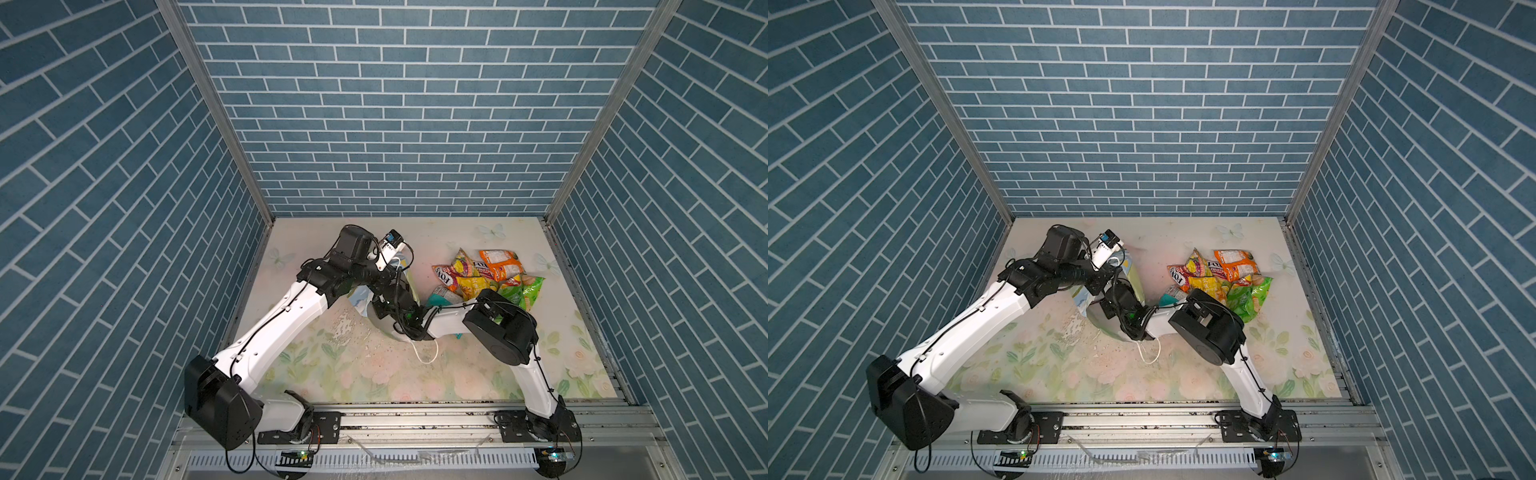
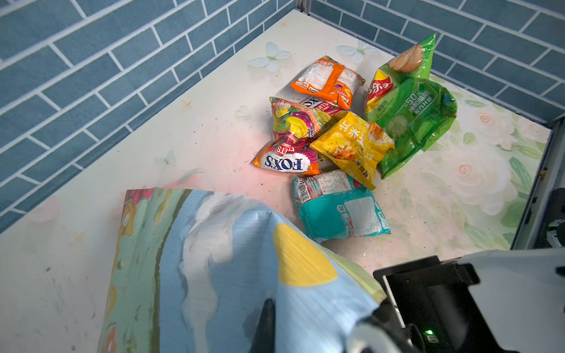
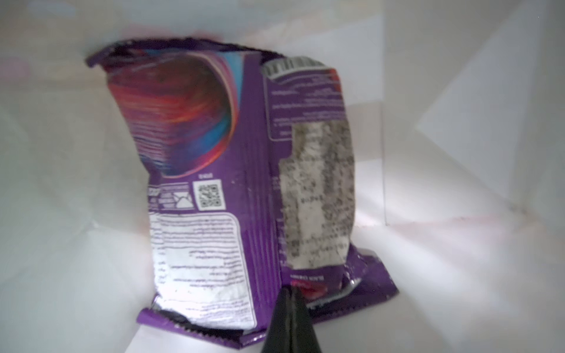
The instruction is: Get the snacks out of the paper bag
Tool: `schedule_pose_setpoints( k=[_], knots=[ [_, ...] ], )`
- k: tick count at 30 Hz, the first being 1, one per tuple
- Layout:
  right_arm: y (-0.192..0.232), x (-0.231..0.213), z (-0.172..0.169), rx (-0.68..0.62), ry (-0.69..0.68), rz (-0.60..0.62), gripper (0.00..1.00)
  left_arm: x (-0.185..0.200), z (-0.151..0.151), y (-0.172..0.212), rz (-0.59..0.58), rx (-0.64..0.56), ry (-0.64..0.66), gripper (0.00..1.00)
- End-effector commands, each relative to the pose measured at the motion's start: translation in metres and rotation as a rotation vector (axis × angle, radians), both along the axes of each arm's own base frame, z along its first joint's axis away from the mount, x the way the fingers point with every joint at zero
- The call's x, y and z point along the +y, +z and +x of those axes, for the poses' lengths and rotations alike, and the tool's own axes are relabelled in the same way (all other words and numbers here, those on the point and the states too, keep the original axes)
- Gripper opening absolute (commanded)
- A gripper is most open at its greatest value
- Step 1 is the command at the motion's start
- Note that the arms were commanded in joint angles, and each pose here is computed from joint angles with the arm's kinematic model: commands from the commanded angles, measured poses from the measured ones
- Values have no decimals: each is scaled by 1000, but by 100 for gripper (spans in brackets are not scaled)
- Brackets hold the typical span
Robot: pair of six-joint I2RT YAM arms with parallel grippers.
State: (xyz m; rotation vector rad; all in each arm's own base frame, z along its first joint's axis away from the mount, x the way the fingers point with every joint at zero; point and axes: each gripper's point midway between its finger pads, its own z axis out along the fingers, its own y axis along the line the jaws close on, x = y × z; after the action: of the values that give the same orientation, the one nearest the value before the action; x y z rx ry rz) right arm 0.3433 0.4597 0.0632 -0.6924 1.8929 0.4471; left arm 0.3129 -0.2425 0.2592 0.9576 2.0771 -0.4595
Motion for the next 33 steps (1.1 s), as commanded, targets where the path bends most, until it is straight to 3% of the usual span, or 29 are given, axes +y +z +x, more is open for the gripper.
schedule_pose_setpoints(
  k=[1, 8, 16, 19, 23, 28, 33],
  knots=[
    [31, -14, 12, -55, -89, 59, 0, 10, -5, -3, 41, -2, 23, 0],
    [39, -24, 13, -75, -125, 86, 0, 6, -5, -12, 57, 24, 11, 0],
    [48, 6, -12, -77, 99, 164, 1, -9, -8, -22, 59, 71, -41, 0],
    [44, 11, -12, -70, 113, 169, 17, -15, -13, -21, 60, 82, -68, 0],
    [47, 12, -8, -94, 104, 167, 52, -26, -24, -19, 40, 100, -136, 0],
    [38, 18, -4, -100, 108, 144, 64, -37, -36, -19, 9, 133, -210, 0],
    [19, 24, 4, -68, 82, 130, 69, -46, -47, -13, -38, 155, -274, 0]
  ],
)
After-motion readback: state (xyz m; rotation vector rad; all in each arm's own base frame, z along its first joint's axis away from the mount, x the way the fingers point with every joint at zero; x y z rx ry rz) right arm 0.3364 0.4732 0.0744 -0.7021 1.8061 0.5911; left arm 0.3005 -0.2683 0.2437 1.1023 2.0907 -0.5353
